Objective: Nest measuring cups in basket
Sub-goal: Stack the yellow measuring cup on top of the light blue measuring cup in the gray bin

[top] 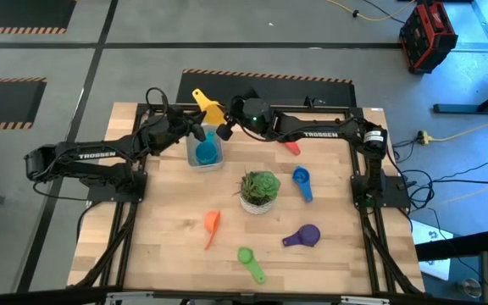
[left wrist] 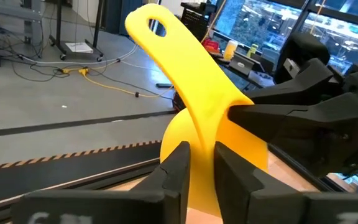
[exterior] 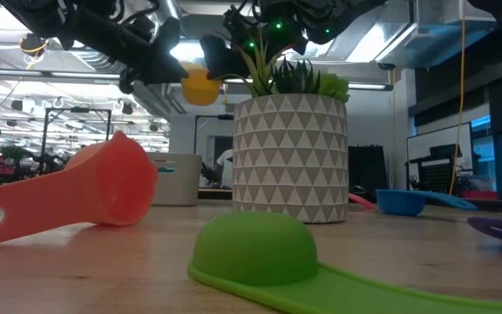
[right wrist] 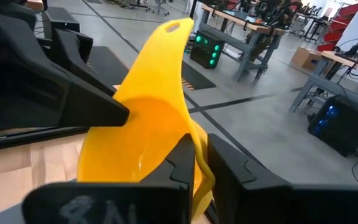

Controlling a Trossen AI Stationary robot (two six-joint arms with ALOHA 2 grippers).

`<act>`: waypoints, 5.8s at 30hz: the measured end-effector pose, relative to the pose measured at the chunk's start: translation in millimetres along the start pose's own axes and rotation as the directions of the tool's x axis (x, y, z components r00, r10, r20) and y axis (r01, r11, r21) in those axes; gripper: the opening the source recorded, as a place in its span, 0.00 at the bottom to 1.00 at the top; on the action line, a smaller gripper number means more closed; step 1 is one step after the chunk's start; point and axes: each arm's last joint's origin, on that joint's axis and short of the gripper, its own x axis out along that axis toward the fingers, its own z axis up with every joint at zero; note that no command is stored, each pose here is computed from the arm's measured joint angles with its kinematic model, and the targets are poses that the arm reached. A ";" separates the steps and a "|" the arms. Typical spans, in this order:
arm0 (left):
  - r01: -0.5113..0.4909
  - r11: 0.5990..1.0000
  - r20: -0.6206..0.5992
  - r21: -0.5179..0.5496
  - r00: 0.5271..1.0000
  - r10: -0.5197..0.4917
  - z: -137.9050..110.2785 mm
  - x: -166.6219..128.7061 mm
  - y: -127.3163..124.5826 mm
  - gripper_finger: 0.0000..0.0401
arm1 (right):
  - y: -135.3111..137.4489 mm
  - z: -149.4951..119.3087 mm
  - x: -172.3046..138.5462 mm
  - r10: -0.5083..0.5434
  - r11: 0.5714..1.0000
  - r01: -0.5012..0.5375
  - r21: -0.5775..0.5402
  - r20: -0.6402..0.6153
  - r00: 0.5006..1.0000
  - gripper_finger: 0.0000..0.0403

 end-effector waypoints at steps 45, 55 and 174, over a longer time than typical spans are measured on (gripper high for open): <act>-0.039 0.999 0.001 0.003 0.999 0.039 -1.1 0.0 2.0 0.02 | 0.6 6.0 -3.6 0.092 0.996 -0.092 0.000 0.031 0.995 0.36; -0.041 0.999 -0.003 0.006 0.999 0.041 -1.5 0.0 2.1 0.01 | -6.8 22.4 -17.1 0.087 0.996 -0.086 -0.020 0.051 0.995 0.36; 0.176 0.949 -0.842 0.261 0.523 0.134 -24.7 53.8 27.3 0.15 | -91.3 -44.1 -126.7 0.442 0.888 -0.453 0.085 -0.431 0.787 0.36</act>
